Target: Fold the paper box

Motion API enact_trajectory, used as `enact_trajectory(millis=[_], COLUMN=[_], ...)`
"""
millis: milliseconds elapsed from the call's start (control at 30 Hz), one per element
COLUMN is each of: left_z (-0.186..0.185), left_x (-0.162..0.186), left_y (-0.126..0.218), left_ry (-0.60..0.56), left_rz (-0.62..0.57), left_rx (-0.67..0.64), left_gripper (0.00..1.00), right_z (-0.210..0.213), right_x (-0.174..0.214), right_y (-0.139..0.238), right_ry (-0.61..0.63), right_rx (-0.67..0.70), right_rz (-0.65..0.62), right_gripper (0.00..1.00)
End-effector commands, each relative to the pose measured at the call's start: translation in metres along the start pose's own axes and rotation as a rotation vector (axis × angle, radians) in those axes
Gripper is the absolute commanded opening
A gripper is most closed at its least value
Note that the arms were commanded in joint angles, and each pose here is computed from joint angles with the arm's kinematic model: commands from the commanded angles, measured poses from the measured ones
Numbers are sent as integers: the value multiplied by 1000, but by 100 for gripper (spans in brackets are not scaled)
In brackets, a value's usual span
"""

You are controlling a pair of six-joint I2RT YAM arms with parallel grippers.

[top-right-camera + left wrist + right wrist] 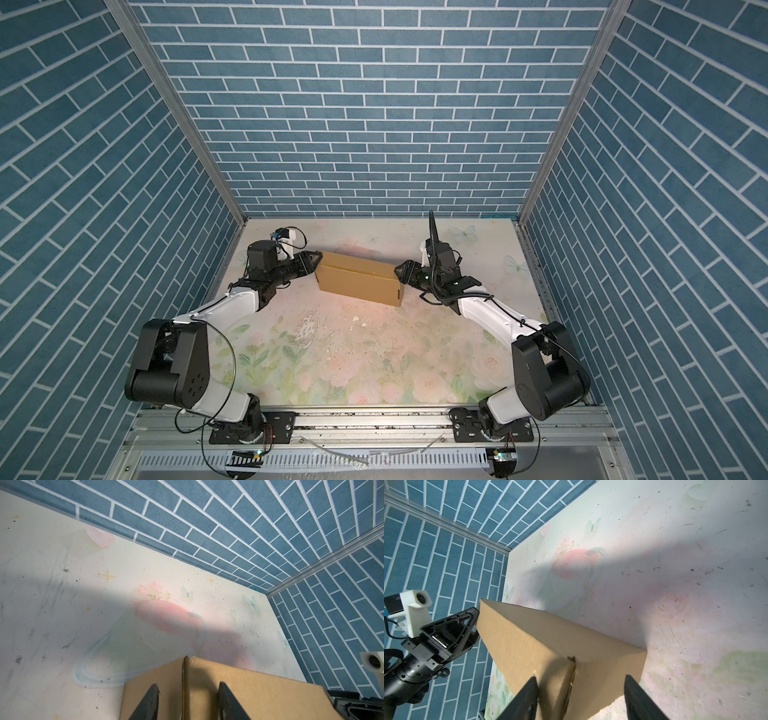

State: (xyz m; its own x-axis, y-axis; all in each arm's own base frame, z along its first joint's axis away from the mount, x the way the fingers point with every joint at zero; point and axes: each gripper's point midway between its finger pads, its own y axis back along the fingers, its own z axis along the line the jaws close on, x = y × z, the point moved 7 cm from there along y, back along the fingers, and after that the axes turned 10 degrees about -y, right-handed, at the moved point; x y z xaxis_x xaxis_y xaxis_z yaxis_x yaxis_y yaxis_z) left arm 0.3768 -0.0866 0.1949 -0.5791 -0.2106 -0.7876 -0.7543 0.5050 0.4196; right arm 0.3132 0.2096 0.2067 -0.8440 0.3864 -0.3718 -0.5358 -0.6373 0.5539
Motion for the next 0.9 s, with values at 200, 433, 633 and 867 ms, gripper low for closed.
enact_trajectory(millis=[200, 433, 633, 867], left_z=[17, 24, 23, 15], left_x=[60, 73, 67, 48], left_y=[2, -8, -4, 10], left_ry=[51, 77, 56, 17], left_rz=[202, 232, 230, 198], left_rx=[-95, -87, -111, -135], left_gripper=[47, 46, 46, 48], right_z=[-29, -38, -39, -33], right_x=[19, 22, 20, 17], right_y=[-4, -11, -16, -11], right_ry=[-20, -14, -1, 34], right_rx=[137, 180, 188, 189], right_rz=[63, 77, 84, 86], right_gripper=[53, 48, 46, 46])
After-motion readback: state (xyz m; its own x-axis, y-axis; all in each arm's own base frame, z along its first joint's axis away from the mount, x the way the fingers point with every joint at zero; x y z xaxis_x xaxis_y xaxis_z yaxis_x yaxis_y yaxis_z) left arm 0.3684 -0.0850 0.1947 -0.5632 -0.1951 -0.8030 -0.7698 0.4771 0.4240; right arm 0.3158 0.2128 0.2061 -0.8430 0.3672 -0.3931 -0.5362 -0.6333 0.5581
